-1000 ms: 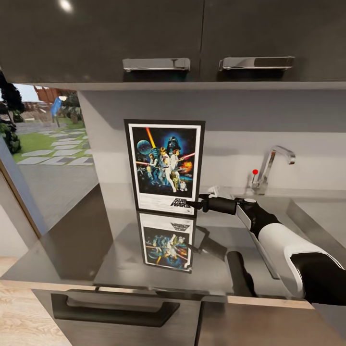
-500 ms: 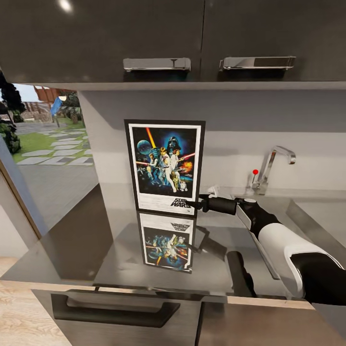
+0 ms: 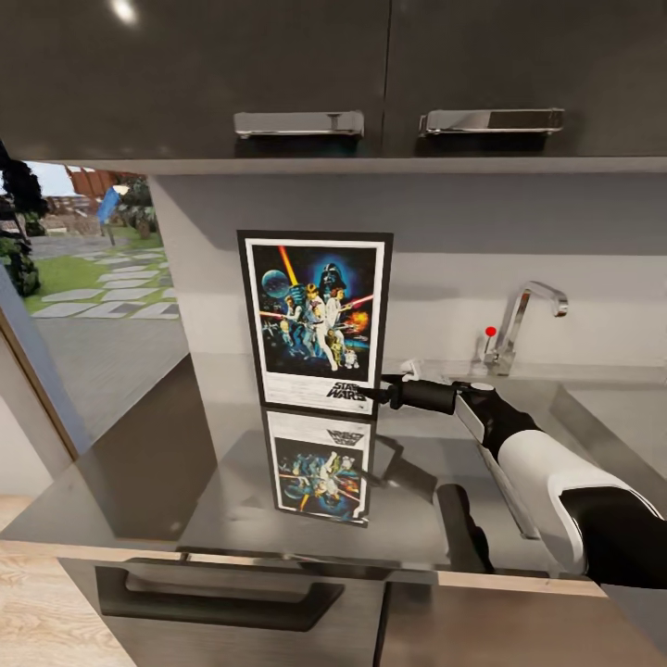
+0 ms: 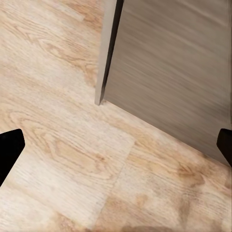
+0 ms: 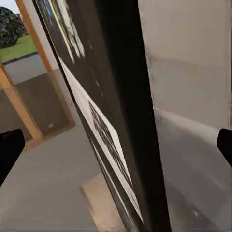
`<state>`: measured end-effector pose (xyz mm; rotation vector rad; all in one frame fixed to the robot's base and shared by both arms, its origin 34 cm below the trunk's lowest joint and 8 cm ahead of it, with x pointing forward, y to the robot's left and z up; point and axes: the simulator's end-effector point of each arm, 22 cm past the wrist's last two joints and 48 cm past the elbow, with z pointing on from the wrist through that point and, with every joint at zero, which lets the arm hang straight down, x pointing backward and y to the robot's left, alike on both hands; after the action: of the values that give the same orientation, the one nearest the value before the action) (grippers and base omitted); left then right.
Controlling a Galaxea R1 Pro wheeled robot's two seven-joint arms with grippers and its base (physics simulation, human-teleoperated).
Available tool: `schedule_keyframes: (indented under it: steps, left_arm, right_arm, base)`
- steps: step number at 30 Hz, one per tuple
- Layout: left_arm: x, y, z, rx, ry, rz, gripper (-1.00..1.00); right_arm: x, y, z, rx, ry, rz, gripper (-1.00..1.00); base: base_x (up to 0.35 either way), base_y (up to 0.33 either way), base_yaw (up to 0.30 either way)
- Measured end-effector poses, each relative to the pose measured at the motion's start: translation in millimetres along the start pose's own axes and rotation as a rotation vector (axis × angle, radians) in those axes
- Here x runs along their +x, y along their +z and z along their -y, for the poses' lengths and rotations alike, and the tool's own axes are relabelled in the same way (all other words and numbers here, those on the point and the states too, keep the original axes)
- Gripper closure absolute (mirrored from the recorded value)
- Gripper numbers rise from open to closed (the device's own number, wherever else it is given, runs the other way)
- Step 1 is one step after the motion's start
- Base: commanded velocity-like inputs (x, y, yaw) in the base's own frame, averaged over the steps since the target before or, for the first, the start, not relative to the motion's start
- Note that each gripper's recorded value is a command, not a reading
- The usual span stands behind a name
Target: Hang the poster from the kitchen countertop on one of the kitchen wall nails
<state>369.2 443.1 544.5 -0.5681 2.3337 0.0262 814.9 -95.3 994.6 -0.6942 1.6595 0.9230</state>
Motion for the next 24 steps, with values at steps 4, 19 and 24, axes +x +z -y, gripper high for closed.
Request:
schedule_keyframes:
  steps: [4, 19, 24]
  left_arm:
    - [-0.1, 0.0, 0.0, 0.000, 0.000, 0.000, -1.00]
    - [-0.3, 0.0, -0.2, 0.000, -0.001, 0.000, -1.00]
    - [-0.1, 0.0, -0.1, 0.000, 0.000, 0.000, -1.00]
  right_arm:
    - [-0.1, 0.0, 0.0, 0.000, -0.001, 0.000, -1.00]
    - [-0.1, 0.0, 0.0, 0.000, -0.001, 0.001, 1.00]
    - [0.2, 0.2, -0.4, -0.001, -0.005, -0.001, 1.00]
  base:
    - [0.000, -0.037, 0.000]
    - [0.000, -0.003, 0.000]
    - [0.000, 0.000, 0.000]
